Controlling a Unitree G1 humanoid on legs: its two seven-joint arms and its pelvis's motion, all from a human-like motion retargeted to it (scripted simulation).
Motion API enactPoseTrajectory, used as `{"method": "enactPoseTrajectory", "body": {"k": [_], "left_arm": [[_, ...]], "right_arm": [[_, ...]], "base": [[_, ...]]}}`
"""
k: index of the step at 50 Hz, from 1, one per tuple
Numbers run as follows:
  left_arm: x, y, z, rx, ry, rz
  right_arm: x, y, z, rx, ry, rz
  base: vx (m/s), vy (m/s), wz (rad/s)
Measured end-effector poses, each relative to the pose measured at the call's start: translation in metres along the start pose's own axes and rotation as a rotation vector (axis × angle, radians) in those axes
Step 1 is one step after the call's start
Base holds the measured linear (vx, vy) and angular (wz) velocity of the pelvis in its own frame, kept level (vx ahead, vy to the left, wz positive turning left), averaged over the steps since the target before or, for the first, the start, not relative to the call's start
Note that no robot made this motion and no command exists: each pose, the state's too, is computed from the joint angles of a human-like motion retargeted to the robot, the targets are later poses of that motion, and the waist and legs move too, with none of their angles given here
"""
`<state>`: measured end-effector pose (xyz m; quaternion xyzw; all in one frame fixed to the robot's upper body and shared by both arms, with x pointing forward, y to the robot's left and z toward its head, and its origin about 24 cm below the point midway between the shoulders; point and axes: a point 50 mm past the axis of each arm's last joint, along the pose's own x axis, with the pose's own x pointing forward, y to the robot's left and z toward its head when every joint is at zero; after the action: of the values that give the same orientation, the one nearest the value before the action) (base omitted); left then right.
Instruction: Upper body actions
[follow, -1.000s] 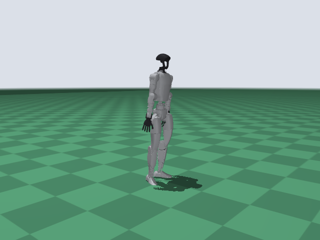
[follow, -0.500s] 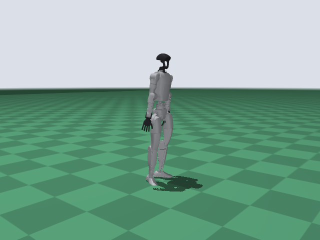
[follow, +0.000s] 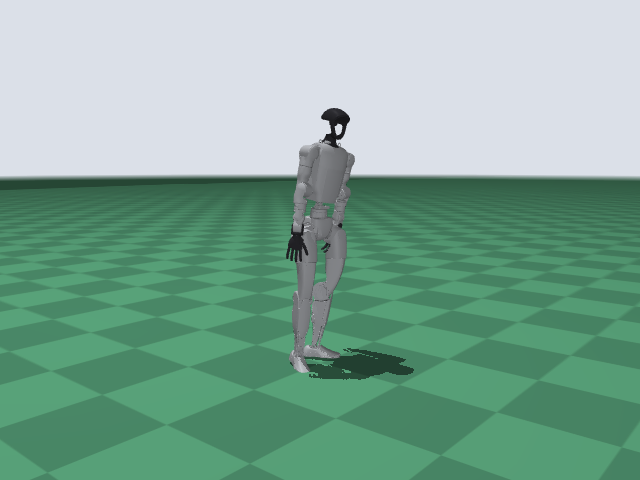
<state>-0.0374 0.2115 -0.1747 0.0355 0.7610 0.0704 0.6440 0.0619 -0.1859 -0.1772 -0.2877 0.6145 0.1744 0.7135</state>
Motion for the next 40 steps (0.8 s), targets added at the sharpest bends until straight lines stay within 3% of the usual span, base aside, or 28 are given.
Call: {"method": "enactPoseTrajectory", "body": {"k": [10,27,40], "left_arm": [[-0.001,0.020,0.003,0.059,-0.007,0.049],[-0.005,0.003,0.044,-0.075,-0.124,0.007],[-0.005,0.019,0.039,0.048,-0.117,0.085]], "right_arm": [[0.000,0.002,0.009,-0.039,-0.041,-0.001],[-0.004,0.013,-0.028,-0.001,0.155,0.047],[-0.002,0.011,-0.013,-0.030,0.098,0.071]], "base": [[-0.14,-0.05,-1.24],[-0.09,-0.08,-1.01],[-0.05,-0.25,-0.86]]}}
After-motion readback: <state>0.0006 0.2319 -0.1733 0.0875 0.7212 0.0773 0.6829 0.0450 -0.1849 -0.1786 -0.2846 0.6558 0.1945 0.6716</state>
